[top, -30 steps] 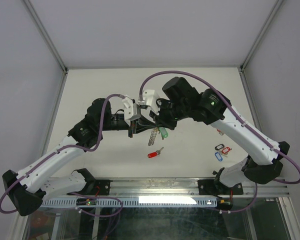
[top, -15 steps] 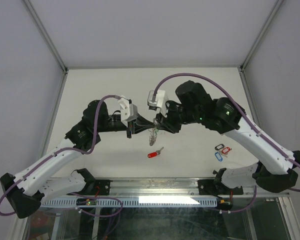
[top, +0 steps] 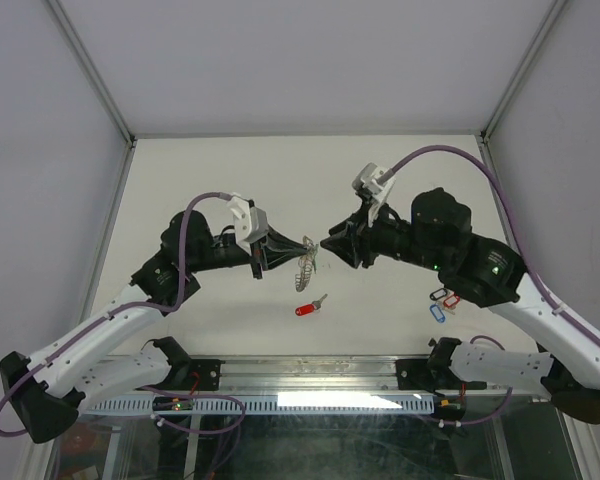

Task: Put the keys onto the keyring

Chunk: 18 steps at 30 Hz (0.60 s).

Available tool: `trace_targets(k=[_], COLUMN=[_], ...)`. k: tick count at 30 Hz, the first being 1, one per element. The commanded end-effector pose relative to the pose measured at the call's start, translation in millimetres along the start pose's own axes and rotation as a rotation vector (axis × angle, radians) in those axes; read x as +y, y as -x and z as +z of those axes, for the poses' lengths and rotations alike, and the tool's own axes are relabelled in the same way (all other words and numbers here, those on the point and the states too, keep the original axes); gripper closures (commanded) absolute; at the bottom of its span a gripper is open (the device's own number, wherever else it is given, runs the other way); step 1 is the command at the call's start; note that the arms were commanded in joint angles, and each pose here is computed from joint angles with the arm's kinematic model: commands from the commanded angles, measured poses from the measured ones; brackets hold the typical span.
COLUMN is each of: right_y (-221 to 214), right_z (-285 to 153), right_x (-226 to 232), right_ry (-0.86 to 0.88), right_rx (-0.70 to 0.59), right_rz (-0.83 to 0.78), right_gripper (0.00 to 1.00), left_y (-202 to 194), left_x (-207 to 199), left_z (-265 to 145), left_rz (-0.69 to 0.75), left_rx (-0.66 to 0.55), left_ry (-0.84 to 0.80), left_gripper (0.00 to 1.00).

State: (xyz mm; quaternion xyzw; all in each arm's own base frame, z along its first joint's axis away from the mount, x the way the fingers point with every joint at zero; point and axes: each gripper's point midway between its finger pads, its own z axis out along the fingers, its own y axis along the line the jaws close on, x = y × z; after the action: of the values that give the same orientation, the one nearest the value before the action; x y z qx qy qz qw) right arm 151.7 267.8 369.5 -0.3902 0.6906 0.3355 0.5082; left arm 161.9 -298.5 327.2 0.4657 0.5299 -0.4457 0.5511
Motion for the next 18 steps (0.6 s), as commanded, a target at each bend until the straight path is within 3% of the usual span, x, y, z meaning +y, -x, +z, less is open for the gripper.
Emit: trace_targets(k=[1,6,11,18], right_y=[24,30,29,18], right_z=[11,17,19,25], right_x=[-15,-34,-27,-28], right_ry=[-0.043,0.084,0.175,0.156], right_rx=[-0.125,-0.205,-0.250,-0.279], right_rz=[0.310,0.543,0.606,0.661], right_gripper=[0.64,0.64,0.63,0.63], left_y=[35,33,35,45], left_x=[5,18,26,32], left_z=[-6,-9,-8,-6], left_rz=[0.023,-0.026,-0.049,-0.058], left_rx=[-0.145,-0.169,-0.202,-0.253], left_ry=[0.067,0.159,0.189,0.178], left_gripper=[1.00,1.00,1.00,1.00])
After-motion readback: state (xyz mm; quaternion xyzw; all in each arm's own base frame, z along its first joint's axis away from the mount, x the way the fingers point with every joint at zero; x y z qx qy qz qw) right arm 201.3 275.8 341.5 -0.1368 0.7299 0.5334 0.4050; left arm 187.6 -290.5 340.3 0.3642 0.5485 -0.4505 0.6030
